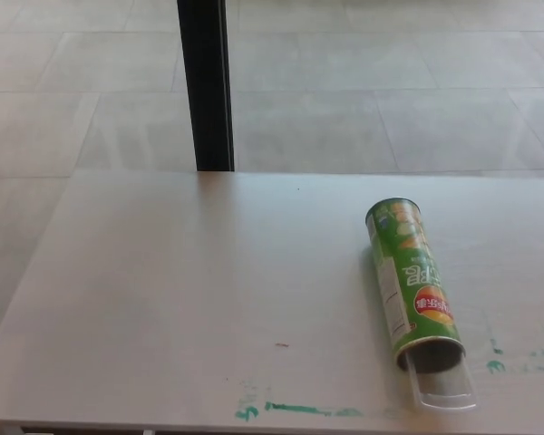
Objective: Use the finger on the right hand of the robot to pull out the chips tray kept inside a container in the middle of the desk
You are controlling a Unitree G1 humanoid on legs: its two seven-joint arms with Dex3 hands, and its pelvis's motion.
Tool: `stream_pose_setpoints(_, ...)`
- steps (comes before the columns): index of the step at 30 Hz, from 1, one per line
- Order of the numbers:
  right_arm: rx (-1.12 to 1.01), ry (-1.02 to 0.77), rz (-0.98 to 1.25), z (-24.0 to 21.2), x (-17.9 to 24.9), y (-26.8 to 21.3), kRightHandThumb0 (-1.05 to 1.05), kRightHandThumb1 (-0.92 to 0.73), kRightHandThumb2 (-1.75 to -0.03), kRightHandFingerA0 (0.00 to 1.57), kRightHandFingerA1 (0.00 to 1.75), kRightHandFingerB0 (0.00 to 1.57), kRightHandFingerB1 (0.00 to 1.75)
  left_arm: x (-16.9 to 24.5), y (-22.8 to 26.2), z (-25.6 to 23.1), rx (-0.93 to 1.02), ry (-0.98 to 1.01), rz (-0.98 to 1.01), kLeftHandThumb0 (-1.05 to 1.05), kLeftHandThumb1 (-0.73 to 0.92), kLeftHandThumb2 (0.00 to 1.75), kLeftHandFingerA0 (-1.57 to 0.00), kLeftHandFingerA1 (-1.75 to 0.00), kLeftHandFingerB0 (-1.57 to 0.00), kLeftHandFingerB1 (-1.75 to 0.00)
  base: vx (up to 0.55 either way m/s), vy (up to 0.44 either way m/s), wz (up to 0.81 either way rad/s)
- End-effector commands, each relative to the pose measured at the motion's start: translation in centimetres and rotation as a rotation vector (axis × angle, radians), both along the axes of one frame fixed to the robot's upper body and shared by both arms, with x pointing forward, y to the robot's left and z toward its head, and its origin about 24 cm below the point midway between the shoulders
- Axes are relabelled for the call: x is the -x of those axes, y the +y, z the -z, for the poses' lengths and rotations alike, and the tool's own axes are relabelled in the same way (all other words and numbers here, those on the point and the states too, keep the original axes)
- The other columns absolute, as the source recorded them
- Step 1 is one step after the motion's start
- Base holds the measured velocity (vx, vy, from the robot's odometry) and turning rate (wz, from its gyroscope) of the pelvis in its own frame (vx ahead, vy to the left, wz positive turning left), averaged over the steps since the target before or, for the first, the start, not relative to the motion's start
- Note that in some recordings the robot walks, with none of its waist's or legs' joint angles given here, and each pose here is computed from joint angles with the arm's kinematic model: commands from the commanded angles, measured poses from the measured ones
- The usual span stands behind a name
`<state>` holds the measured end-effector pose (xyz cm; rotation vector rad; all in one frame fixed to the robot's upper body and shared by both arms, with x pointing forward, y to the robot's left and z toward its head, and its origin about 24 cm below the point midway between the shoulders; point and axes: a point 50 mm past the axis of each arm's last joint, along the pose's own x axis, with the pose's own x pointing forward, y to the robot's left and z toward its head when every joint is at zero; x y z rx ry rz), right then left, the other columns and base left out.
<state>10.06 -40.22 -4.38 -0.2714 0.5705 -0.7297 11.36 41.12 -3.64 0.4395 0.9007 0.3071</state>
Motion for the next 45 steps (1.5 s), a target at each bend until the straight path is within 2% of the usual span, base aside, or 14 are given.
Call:
stream_pose_setpoints(1,0.097,-0.252,-0.005,-4.6,-2.0,-1.2,-0.29,-0.60,-0.57,0.90,0.96,0.31,0.45,-0.3,0.5,-0.7,0.042,-0.025,0.007,-0.25,0.64,0.58,-0.61,-0.69,-0.56,-0.59,0.00,0.000,0.00)
stream_pose_setpoints(10,0.275,-0.587,-0.207,-13.9,-6.9,0.7,-0.33,-0.55,-0.57,0.93,0.87,0.34,0.39,-0.8,0.3,-0.9,0.040,-0.034,0.026,-0.26,0.64,0.60,-0.62,-0.71,-0.55,-0.60,0.00,0.000,0.00)
stream_pose_setpoints(11,0.296,-0.623,-0.256,-15.1,-7.5,1.3,-0.39,-0.43,-0.73,0.92,0.88,0.28,0.47,-0.8,0.3,-0.9,0.041,-0.036,0.022,-0.28,0.44,0.90,-0.61,-0.75,-0.49,-0.67,0.00,0.000,0.00)
stream_pose_setpoints(15,0.377,-0.698,-0.404,-18.1,-8.9,3.7,-0.38,-0.51,-0.56,0.96,0.82,0.33,0.36,-0.9,0.3,-1.1,0.039,-0.040,0.032,-0.29,0.44,0.90,-0.64,-0.78,-0.51,-0.68,0.00,0.000,0.00)
stream_pose_setpoints(17,0.459,-0.672,-0.500,-19.0,-9.4,5.6,-0.35,-0.50,-0.56,1.02,0.90,0.33,0.34,-0.9,0.3,-1.1,0.040,-0.043,0.036,-0.26,0.62,0.62,-0.62,-0.73,-0.56,-0.62,0.00,0.000,0.00)
stream_pose_setpoints(19,0.492,-0.661,-0.563,-19.3,-9.5,6.8,-0.32,-0.51,-0.56,1.00,0.91,0.32,0.33,-0.9,0.3,-1.1,0.040,-0.041,0.038,-0.28,0.44,0.91,-0.60,-0.76,-0.49,-0.67,0.00,0.000,0.00)
stream_pose_setpoints(20,0.513,-0.653,-0.590,-19.2,-9.8,7.6,-0.25,-0.50,-0.55,1.03,0.84,0.33,0.33,-0.8,0.3,-1.1,0.034,-0.038,0.044,-0.27,0.63,0.61,-0.63,-0.73,-0.57,-0.61,0.00,0.000,0.00)
stream_pose_setpoints(23,0.521,-0.647,-0.600,-19.3,-9.8,8.0,-0.25,-0.50,-0.55,1.03,0.84,0.33,0.33,-0.8,0.3,-1.1,0.032,-0.036,0.046,-0.27,0.63,0.61,-0.63,-0.73,-0.57,-0.61,0.00,0.000,0.00)
stream_pose_setpoints(24,0.558,-0.619,-0.693,-19.4,-10.0,9.1,-0.22,-0.53,-0.55,0.99,0.87,0.29,0.34,-0.8,0.2,-1.0,0.039,-0.041,0.032,-0.28,0.44,0.90,-0.61,-0.76,-0.49,-0.67,0.00,0.000,0.00)
stream_pose_setpoints(25,0.557,-0.605,-0.703,-19.4,-10.2,9.7,-0.21,-0.51,-0.55,1.01,0.87,0.30,0.34,-0.8,0.3,-0.9,0.039,-0.037,0.030,-0.26,0.64,0.60,-0.62,-0.71,-0.55,-0.60,0.00,0.000,0.00)
stream_pose_setpoints(37,0.677,-0.366,-1.053,-17.2,-10.6,15.3,-0.31,-0.55,-0.57,0.97,0.87,0.29,0.31,-1.1,0.2,-1.1,0.046,-0.045,0.033,-0.25,0.63,0.60,-0.60,-0.72,-0.55,-0.61,0.00,0.000,0.00)
stream_pose_setpoints(38,0.681,-0.358,-1.072,-17.1,-10.6,15.6,-0.23,-0.37,-0.88,0.93,0.93,0.15,0.50,-1.1,0.3,-1.1,0.049,-0.045,0.035,-0.26,0.63,0.60,-0.60,-0.71,-0.55,-0.60,0.00,0.000,0.00)
stream_pose_setpoints(39,0.693,-0.315,-1.102,-16.7,-10.7,16.2,-0.34,-0.57,-0.57,0.94,0.84,0.26,0.30,-1.1,0.3,-1.0,0.048,-0.043,0.034,-0.26,0.63,0.60,-0.61,-0.72,-0.56,-0.60,0.00,0.000,0.00)
stream_pose_setpoints(45,0.727,-0.253,-1.186,-15.7,-11.3,17.3,-0.33,-0.57,-0.57,0.95,0.81,0.28,0.30,-1.1,0.3,-1.0,0.049,-0.039,0.031,-0.26,0.64,0.60,-0.62,-0.72,-0.55,-0.60,0.00,0.000,0.00)
